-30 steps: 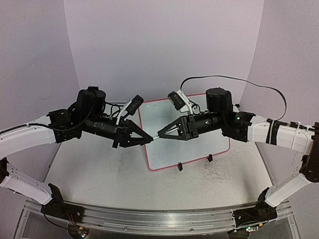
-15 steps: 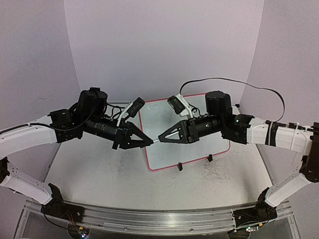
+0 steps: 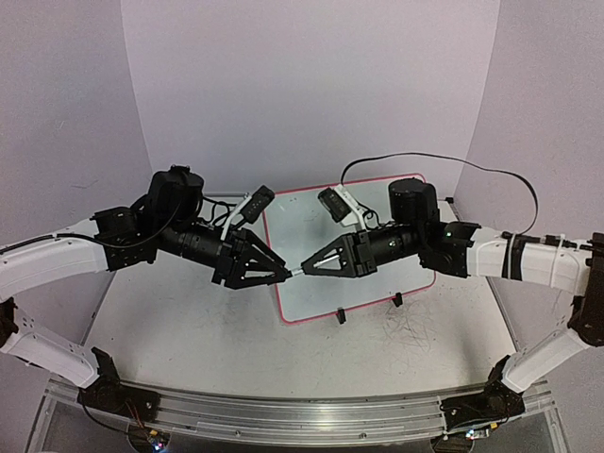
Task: Write a sentence on the whiteboard
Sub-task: Pass from the left arm to the right, then open the whiteboard marker from the whiteboard marker.
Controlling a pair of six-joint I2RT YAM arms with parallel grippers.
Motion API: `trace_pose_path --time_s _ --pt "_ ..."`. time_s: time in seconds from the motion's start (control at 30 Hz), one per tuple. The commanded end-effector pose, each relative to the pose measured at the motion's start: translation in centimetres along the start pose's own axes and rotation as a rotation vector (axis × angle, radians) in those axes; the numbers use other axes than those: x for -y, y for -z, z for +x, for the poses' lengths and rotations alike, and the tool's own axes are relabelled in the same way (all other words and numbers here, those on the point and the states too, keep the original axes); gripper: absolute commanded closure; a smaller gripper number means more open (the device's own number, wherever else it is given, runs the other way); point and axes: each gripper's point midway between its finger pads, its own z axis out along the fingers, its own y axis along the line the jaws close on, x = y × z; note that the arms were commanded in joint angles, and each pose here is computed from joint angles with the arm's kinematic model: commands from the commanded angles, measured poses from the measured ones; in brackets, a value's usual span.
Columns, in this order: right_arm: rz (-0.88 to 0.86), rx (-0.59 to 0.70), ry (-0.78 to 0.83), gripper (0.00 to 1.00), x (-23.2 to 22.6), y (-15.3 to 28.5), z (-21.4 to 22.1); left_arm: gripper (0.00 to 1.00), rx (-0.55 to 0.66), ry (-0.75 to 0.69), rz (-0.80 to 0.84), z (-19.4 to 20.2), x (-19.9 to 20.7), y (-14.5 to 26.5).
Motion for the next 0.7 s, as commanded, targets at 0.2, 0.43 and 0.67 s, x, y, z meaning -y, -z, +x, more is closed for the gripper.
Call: trace_pose_path --time_s 0.2,0.43,0.67 --pt "-0.023 0.069 0.065 1.0 -2.3 0.9 -1.6 0.5 -0.017 -0.009 0.055 0.1 0.4 -0.7" --pt "-0.022 0.07 0.064 1.0 -2.2 0.9 -1.4 0.68 -0.015 -0.011 0.034 -0.2 0.0 -0.9" --pt "0.0 0.078 0.076 1.0 -1.8 1.1 -1.1 0.9 0.001 -0.033 0.003 -0.6 -0.2 -0.5"
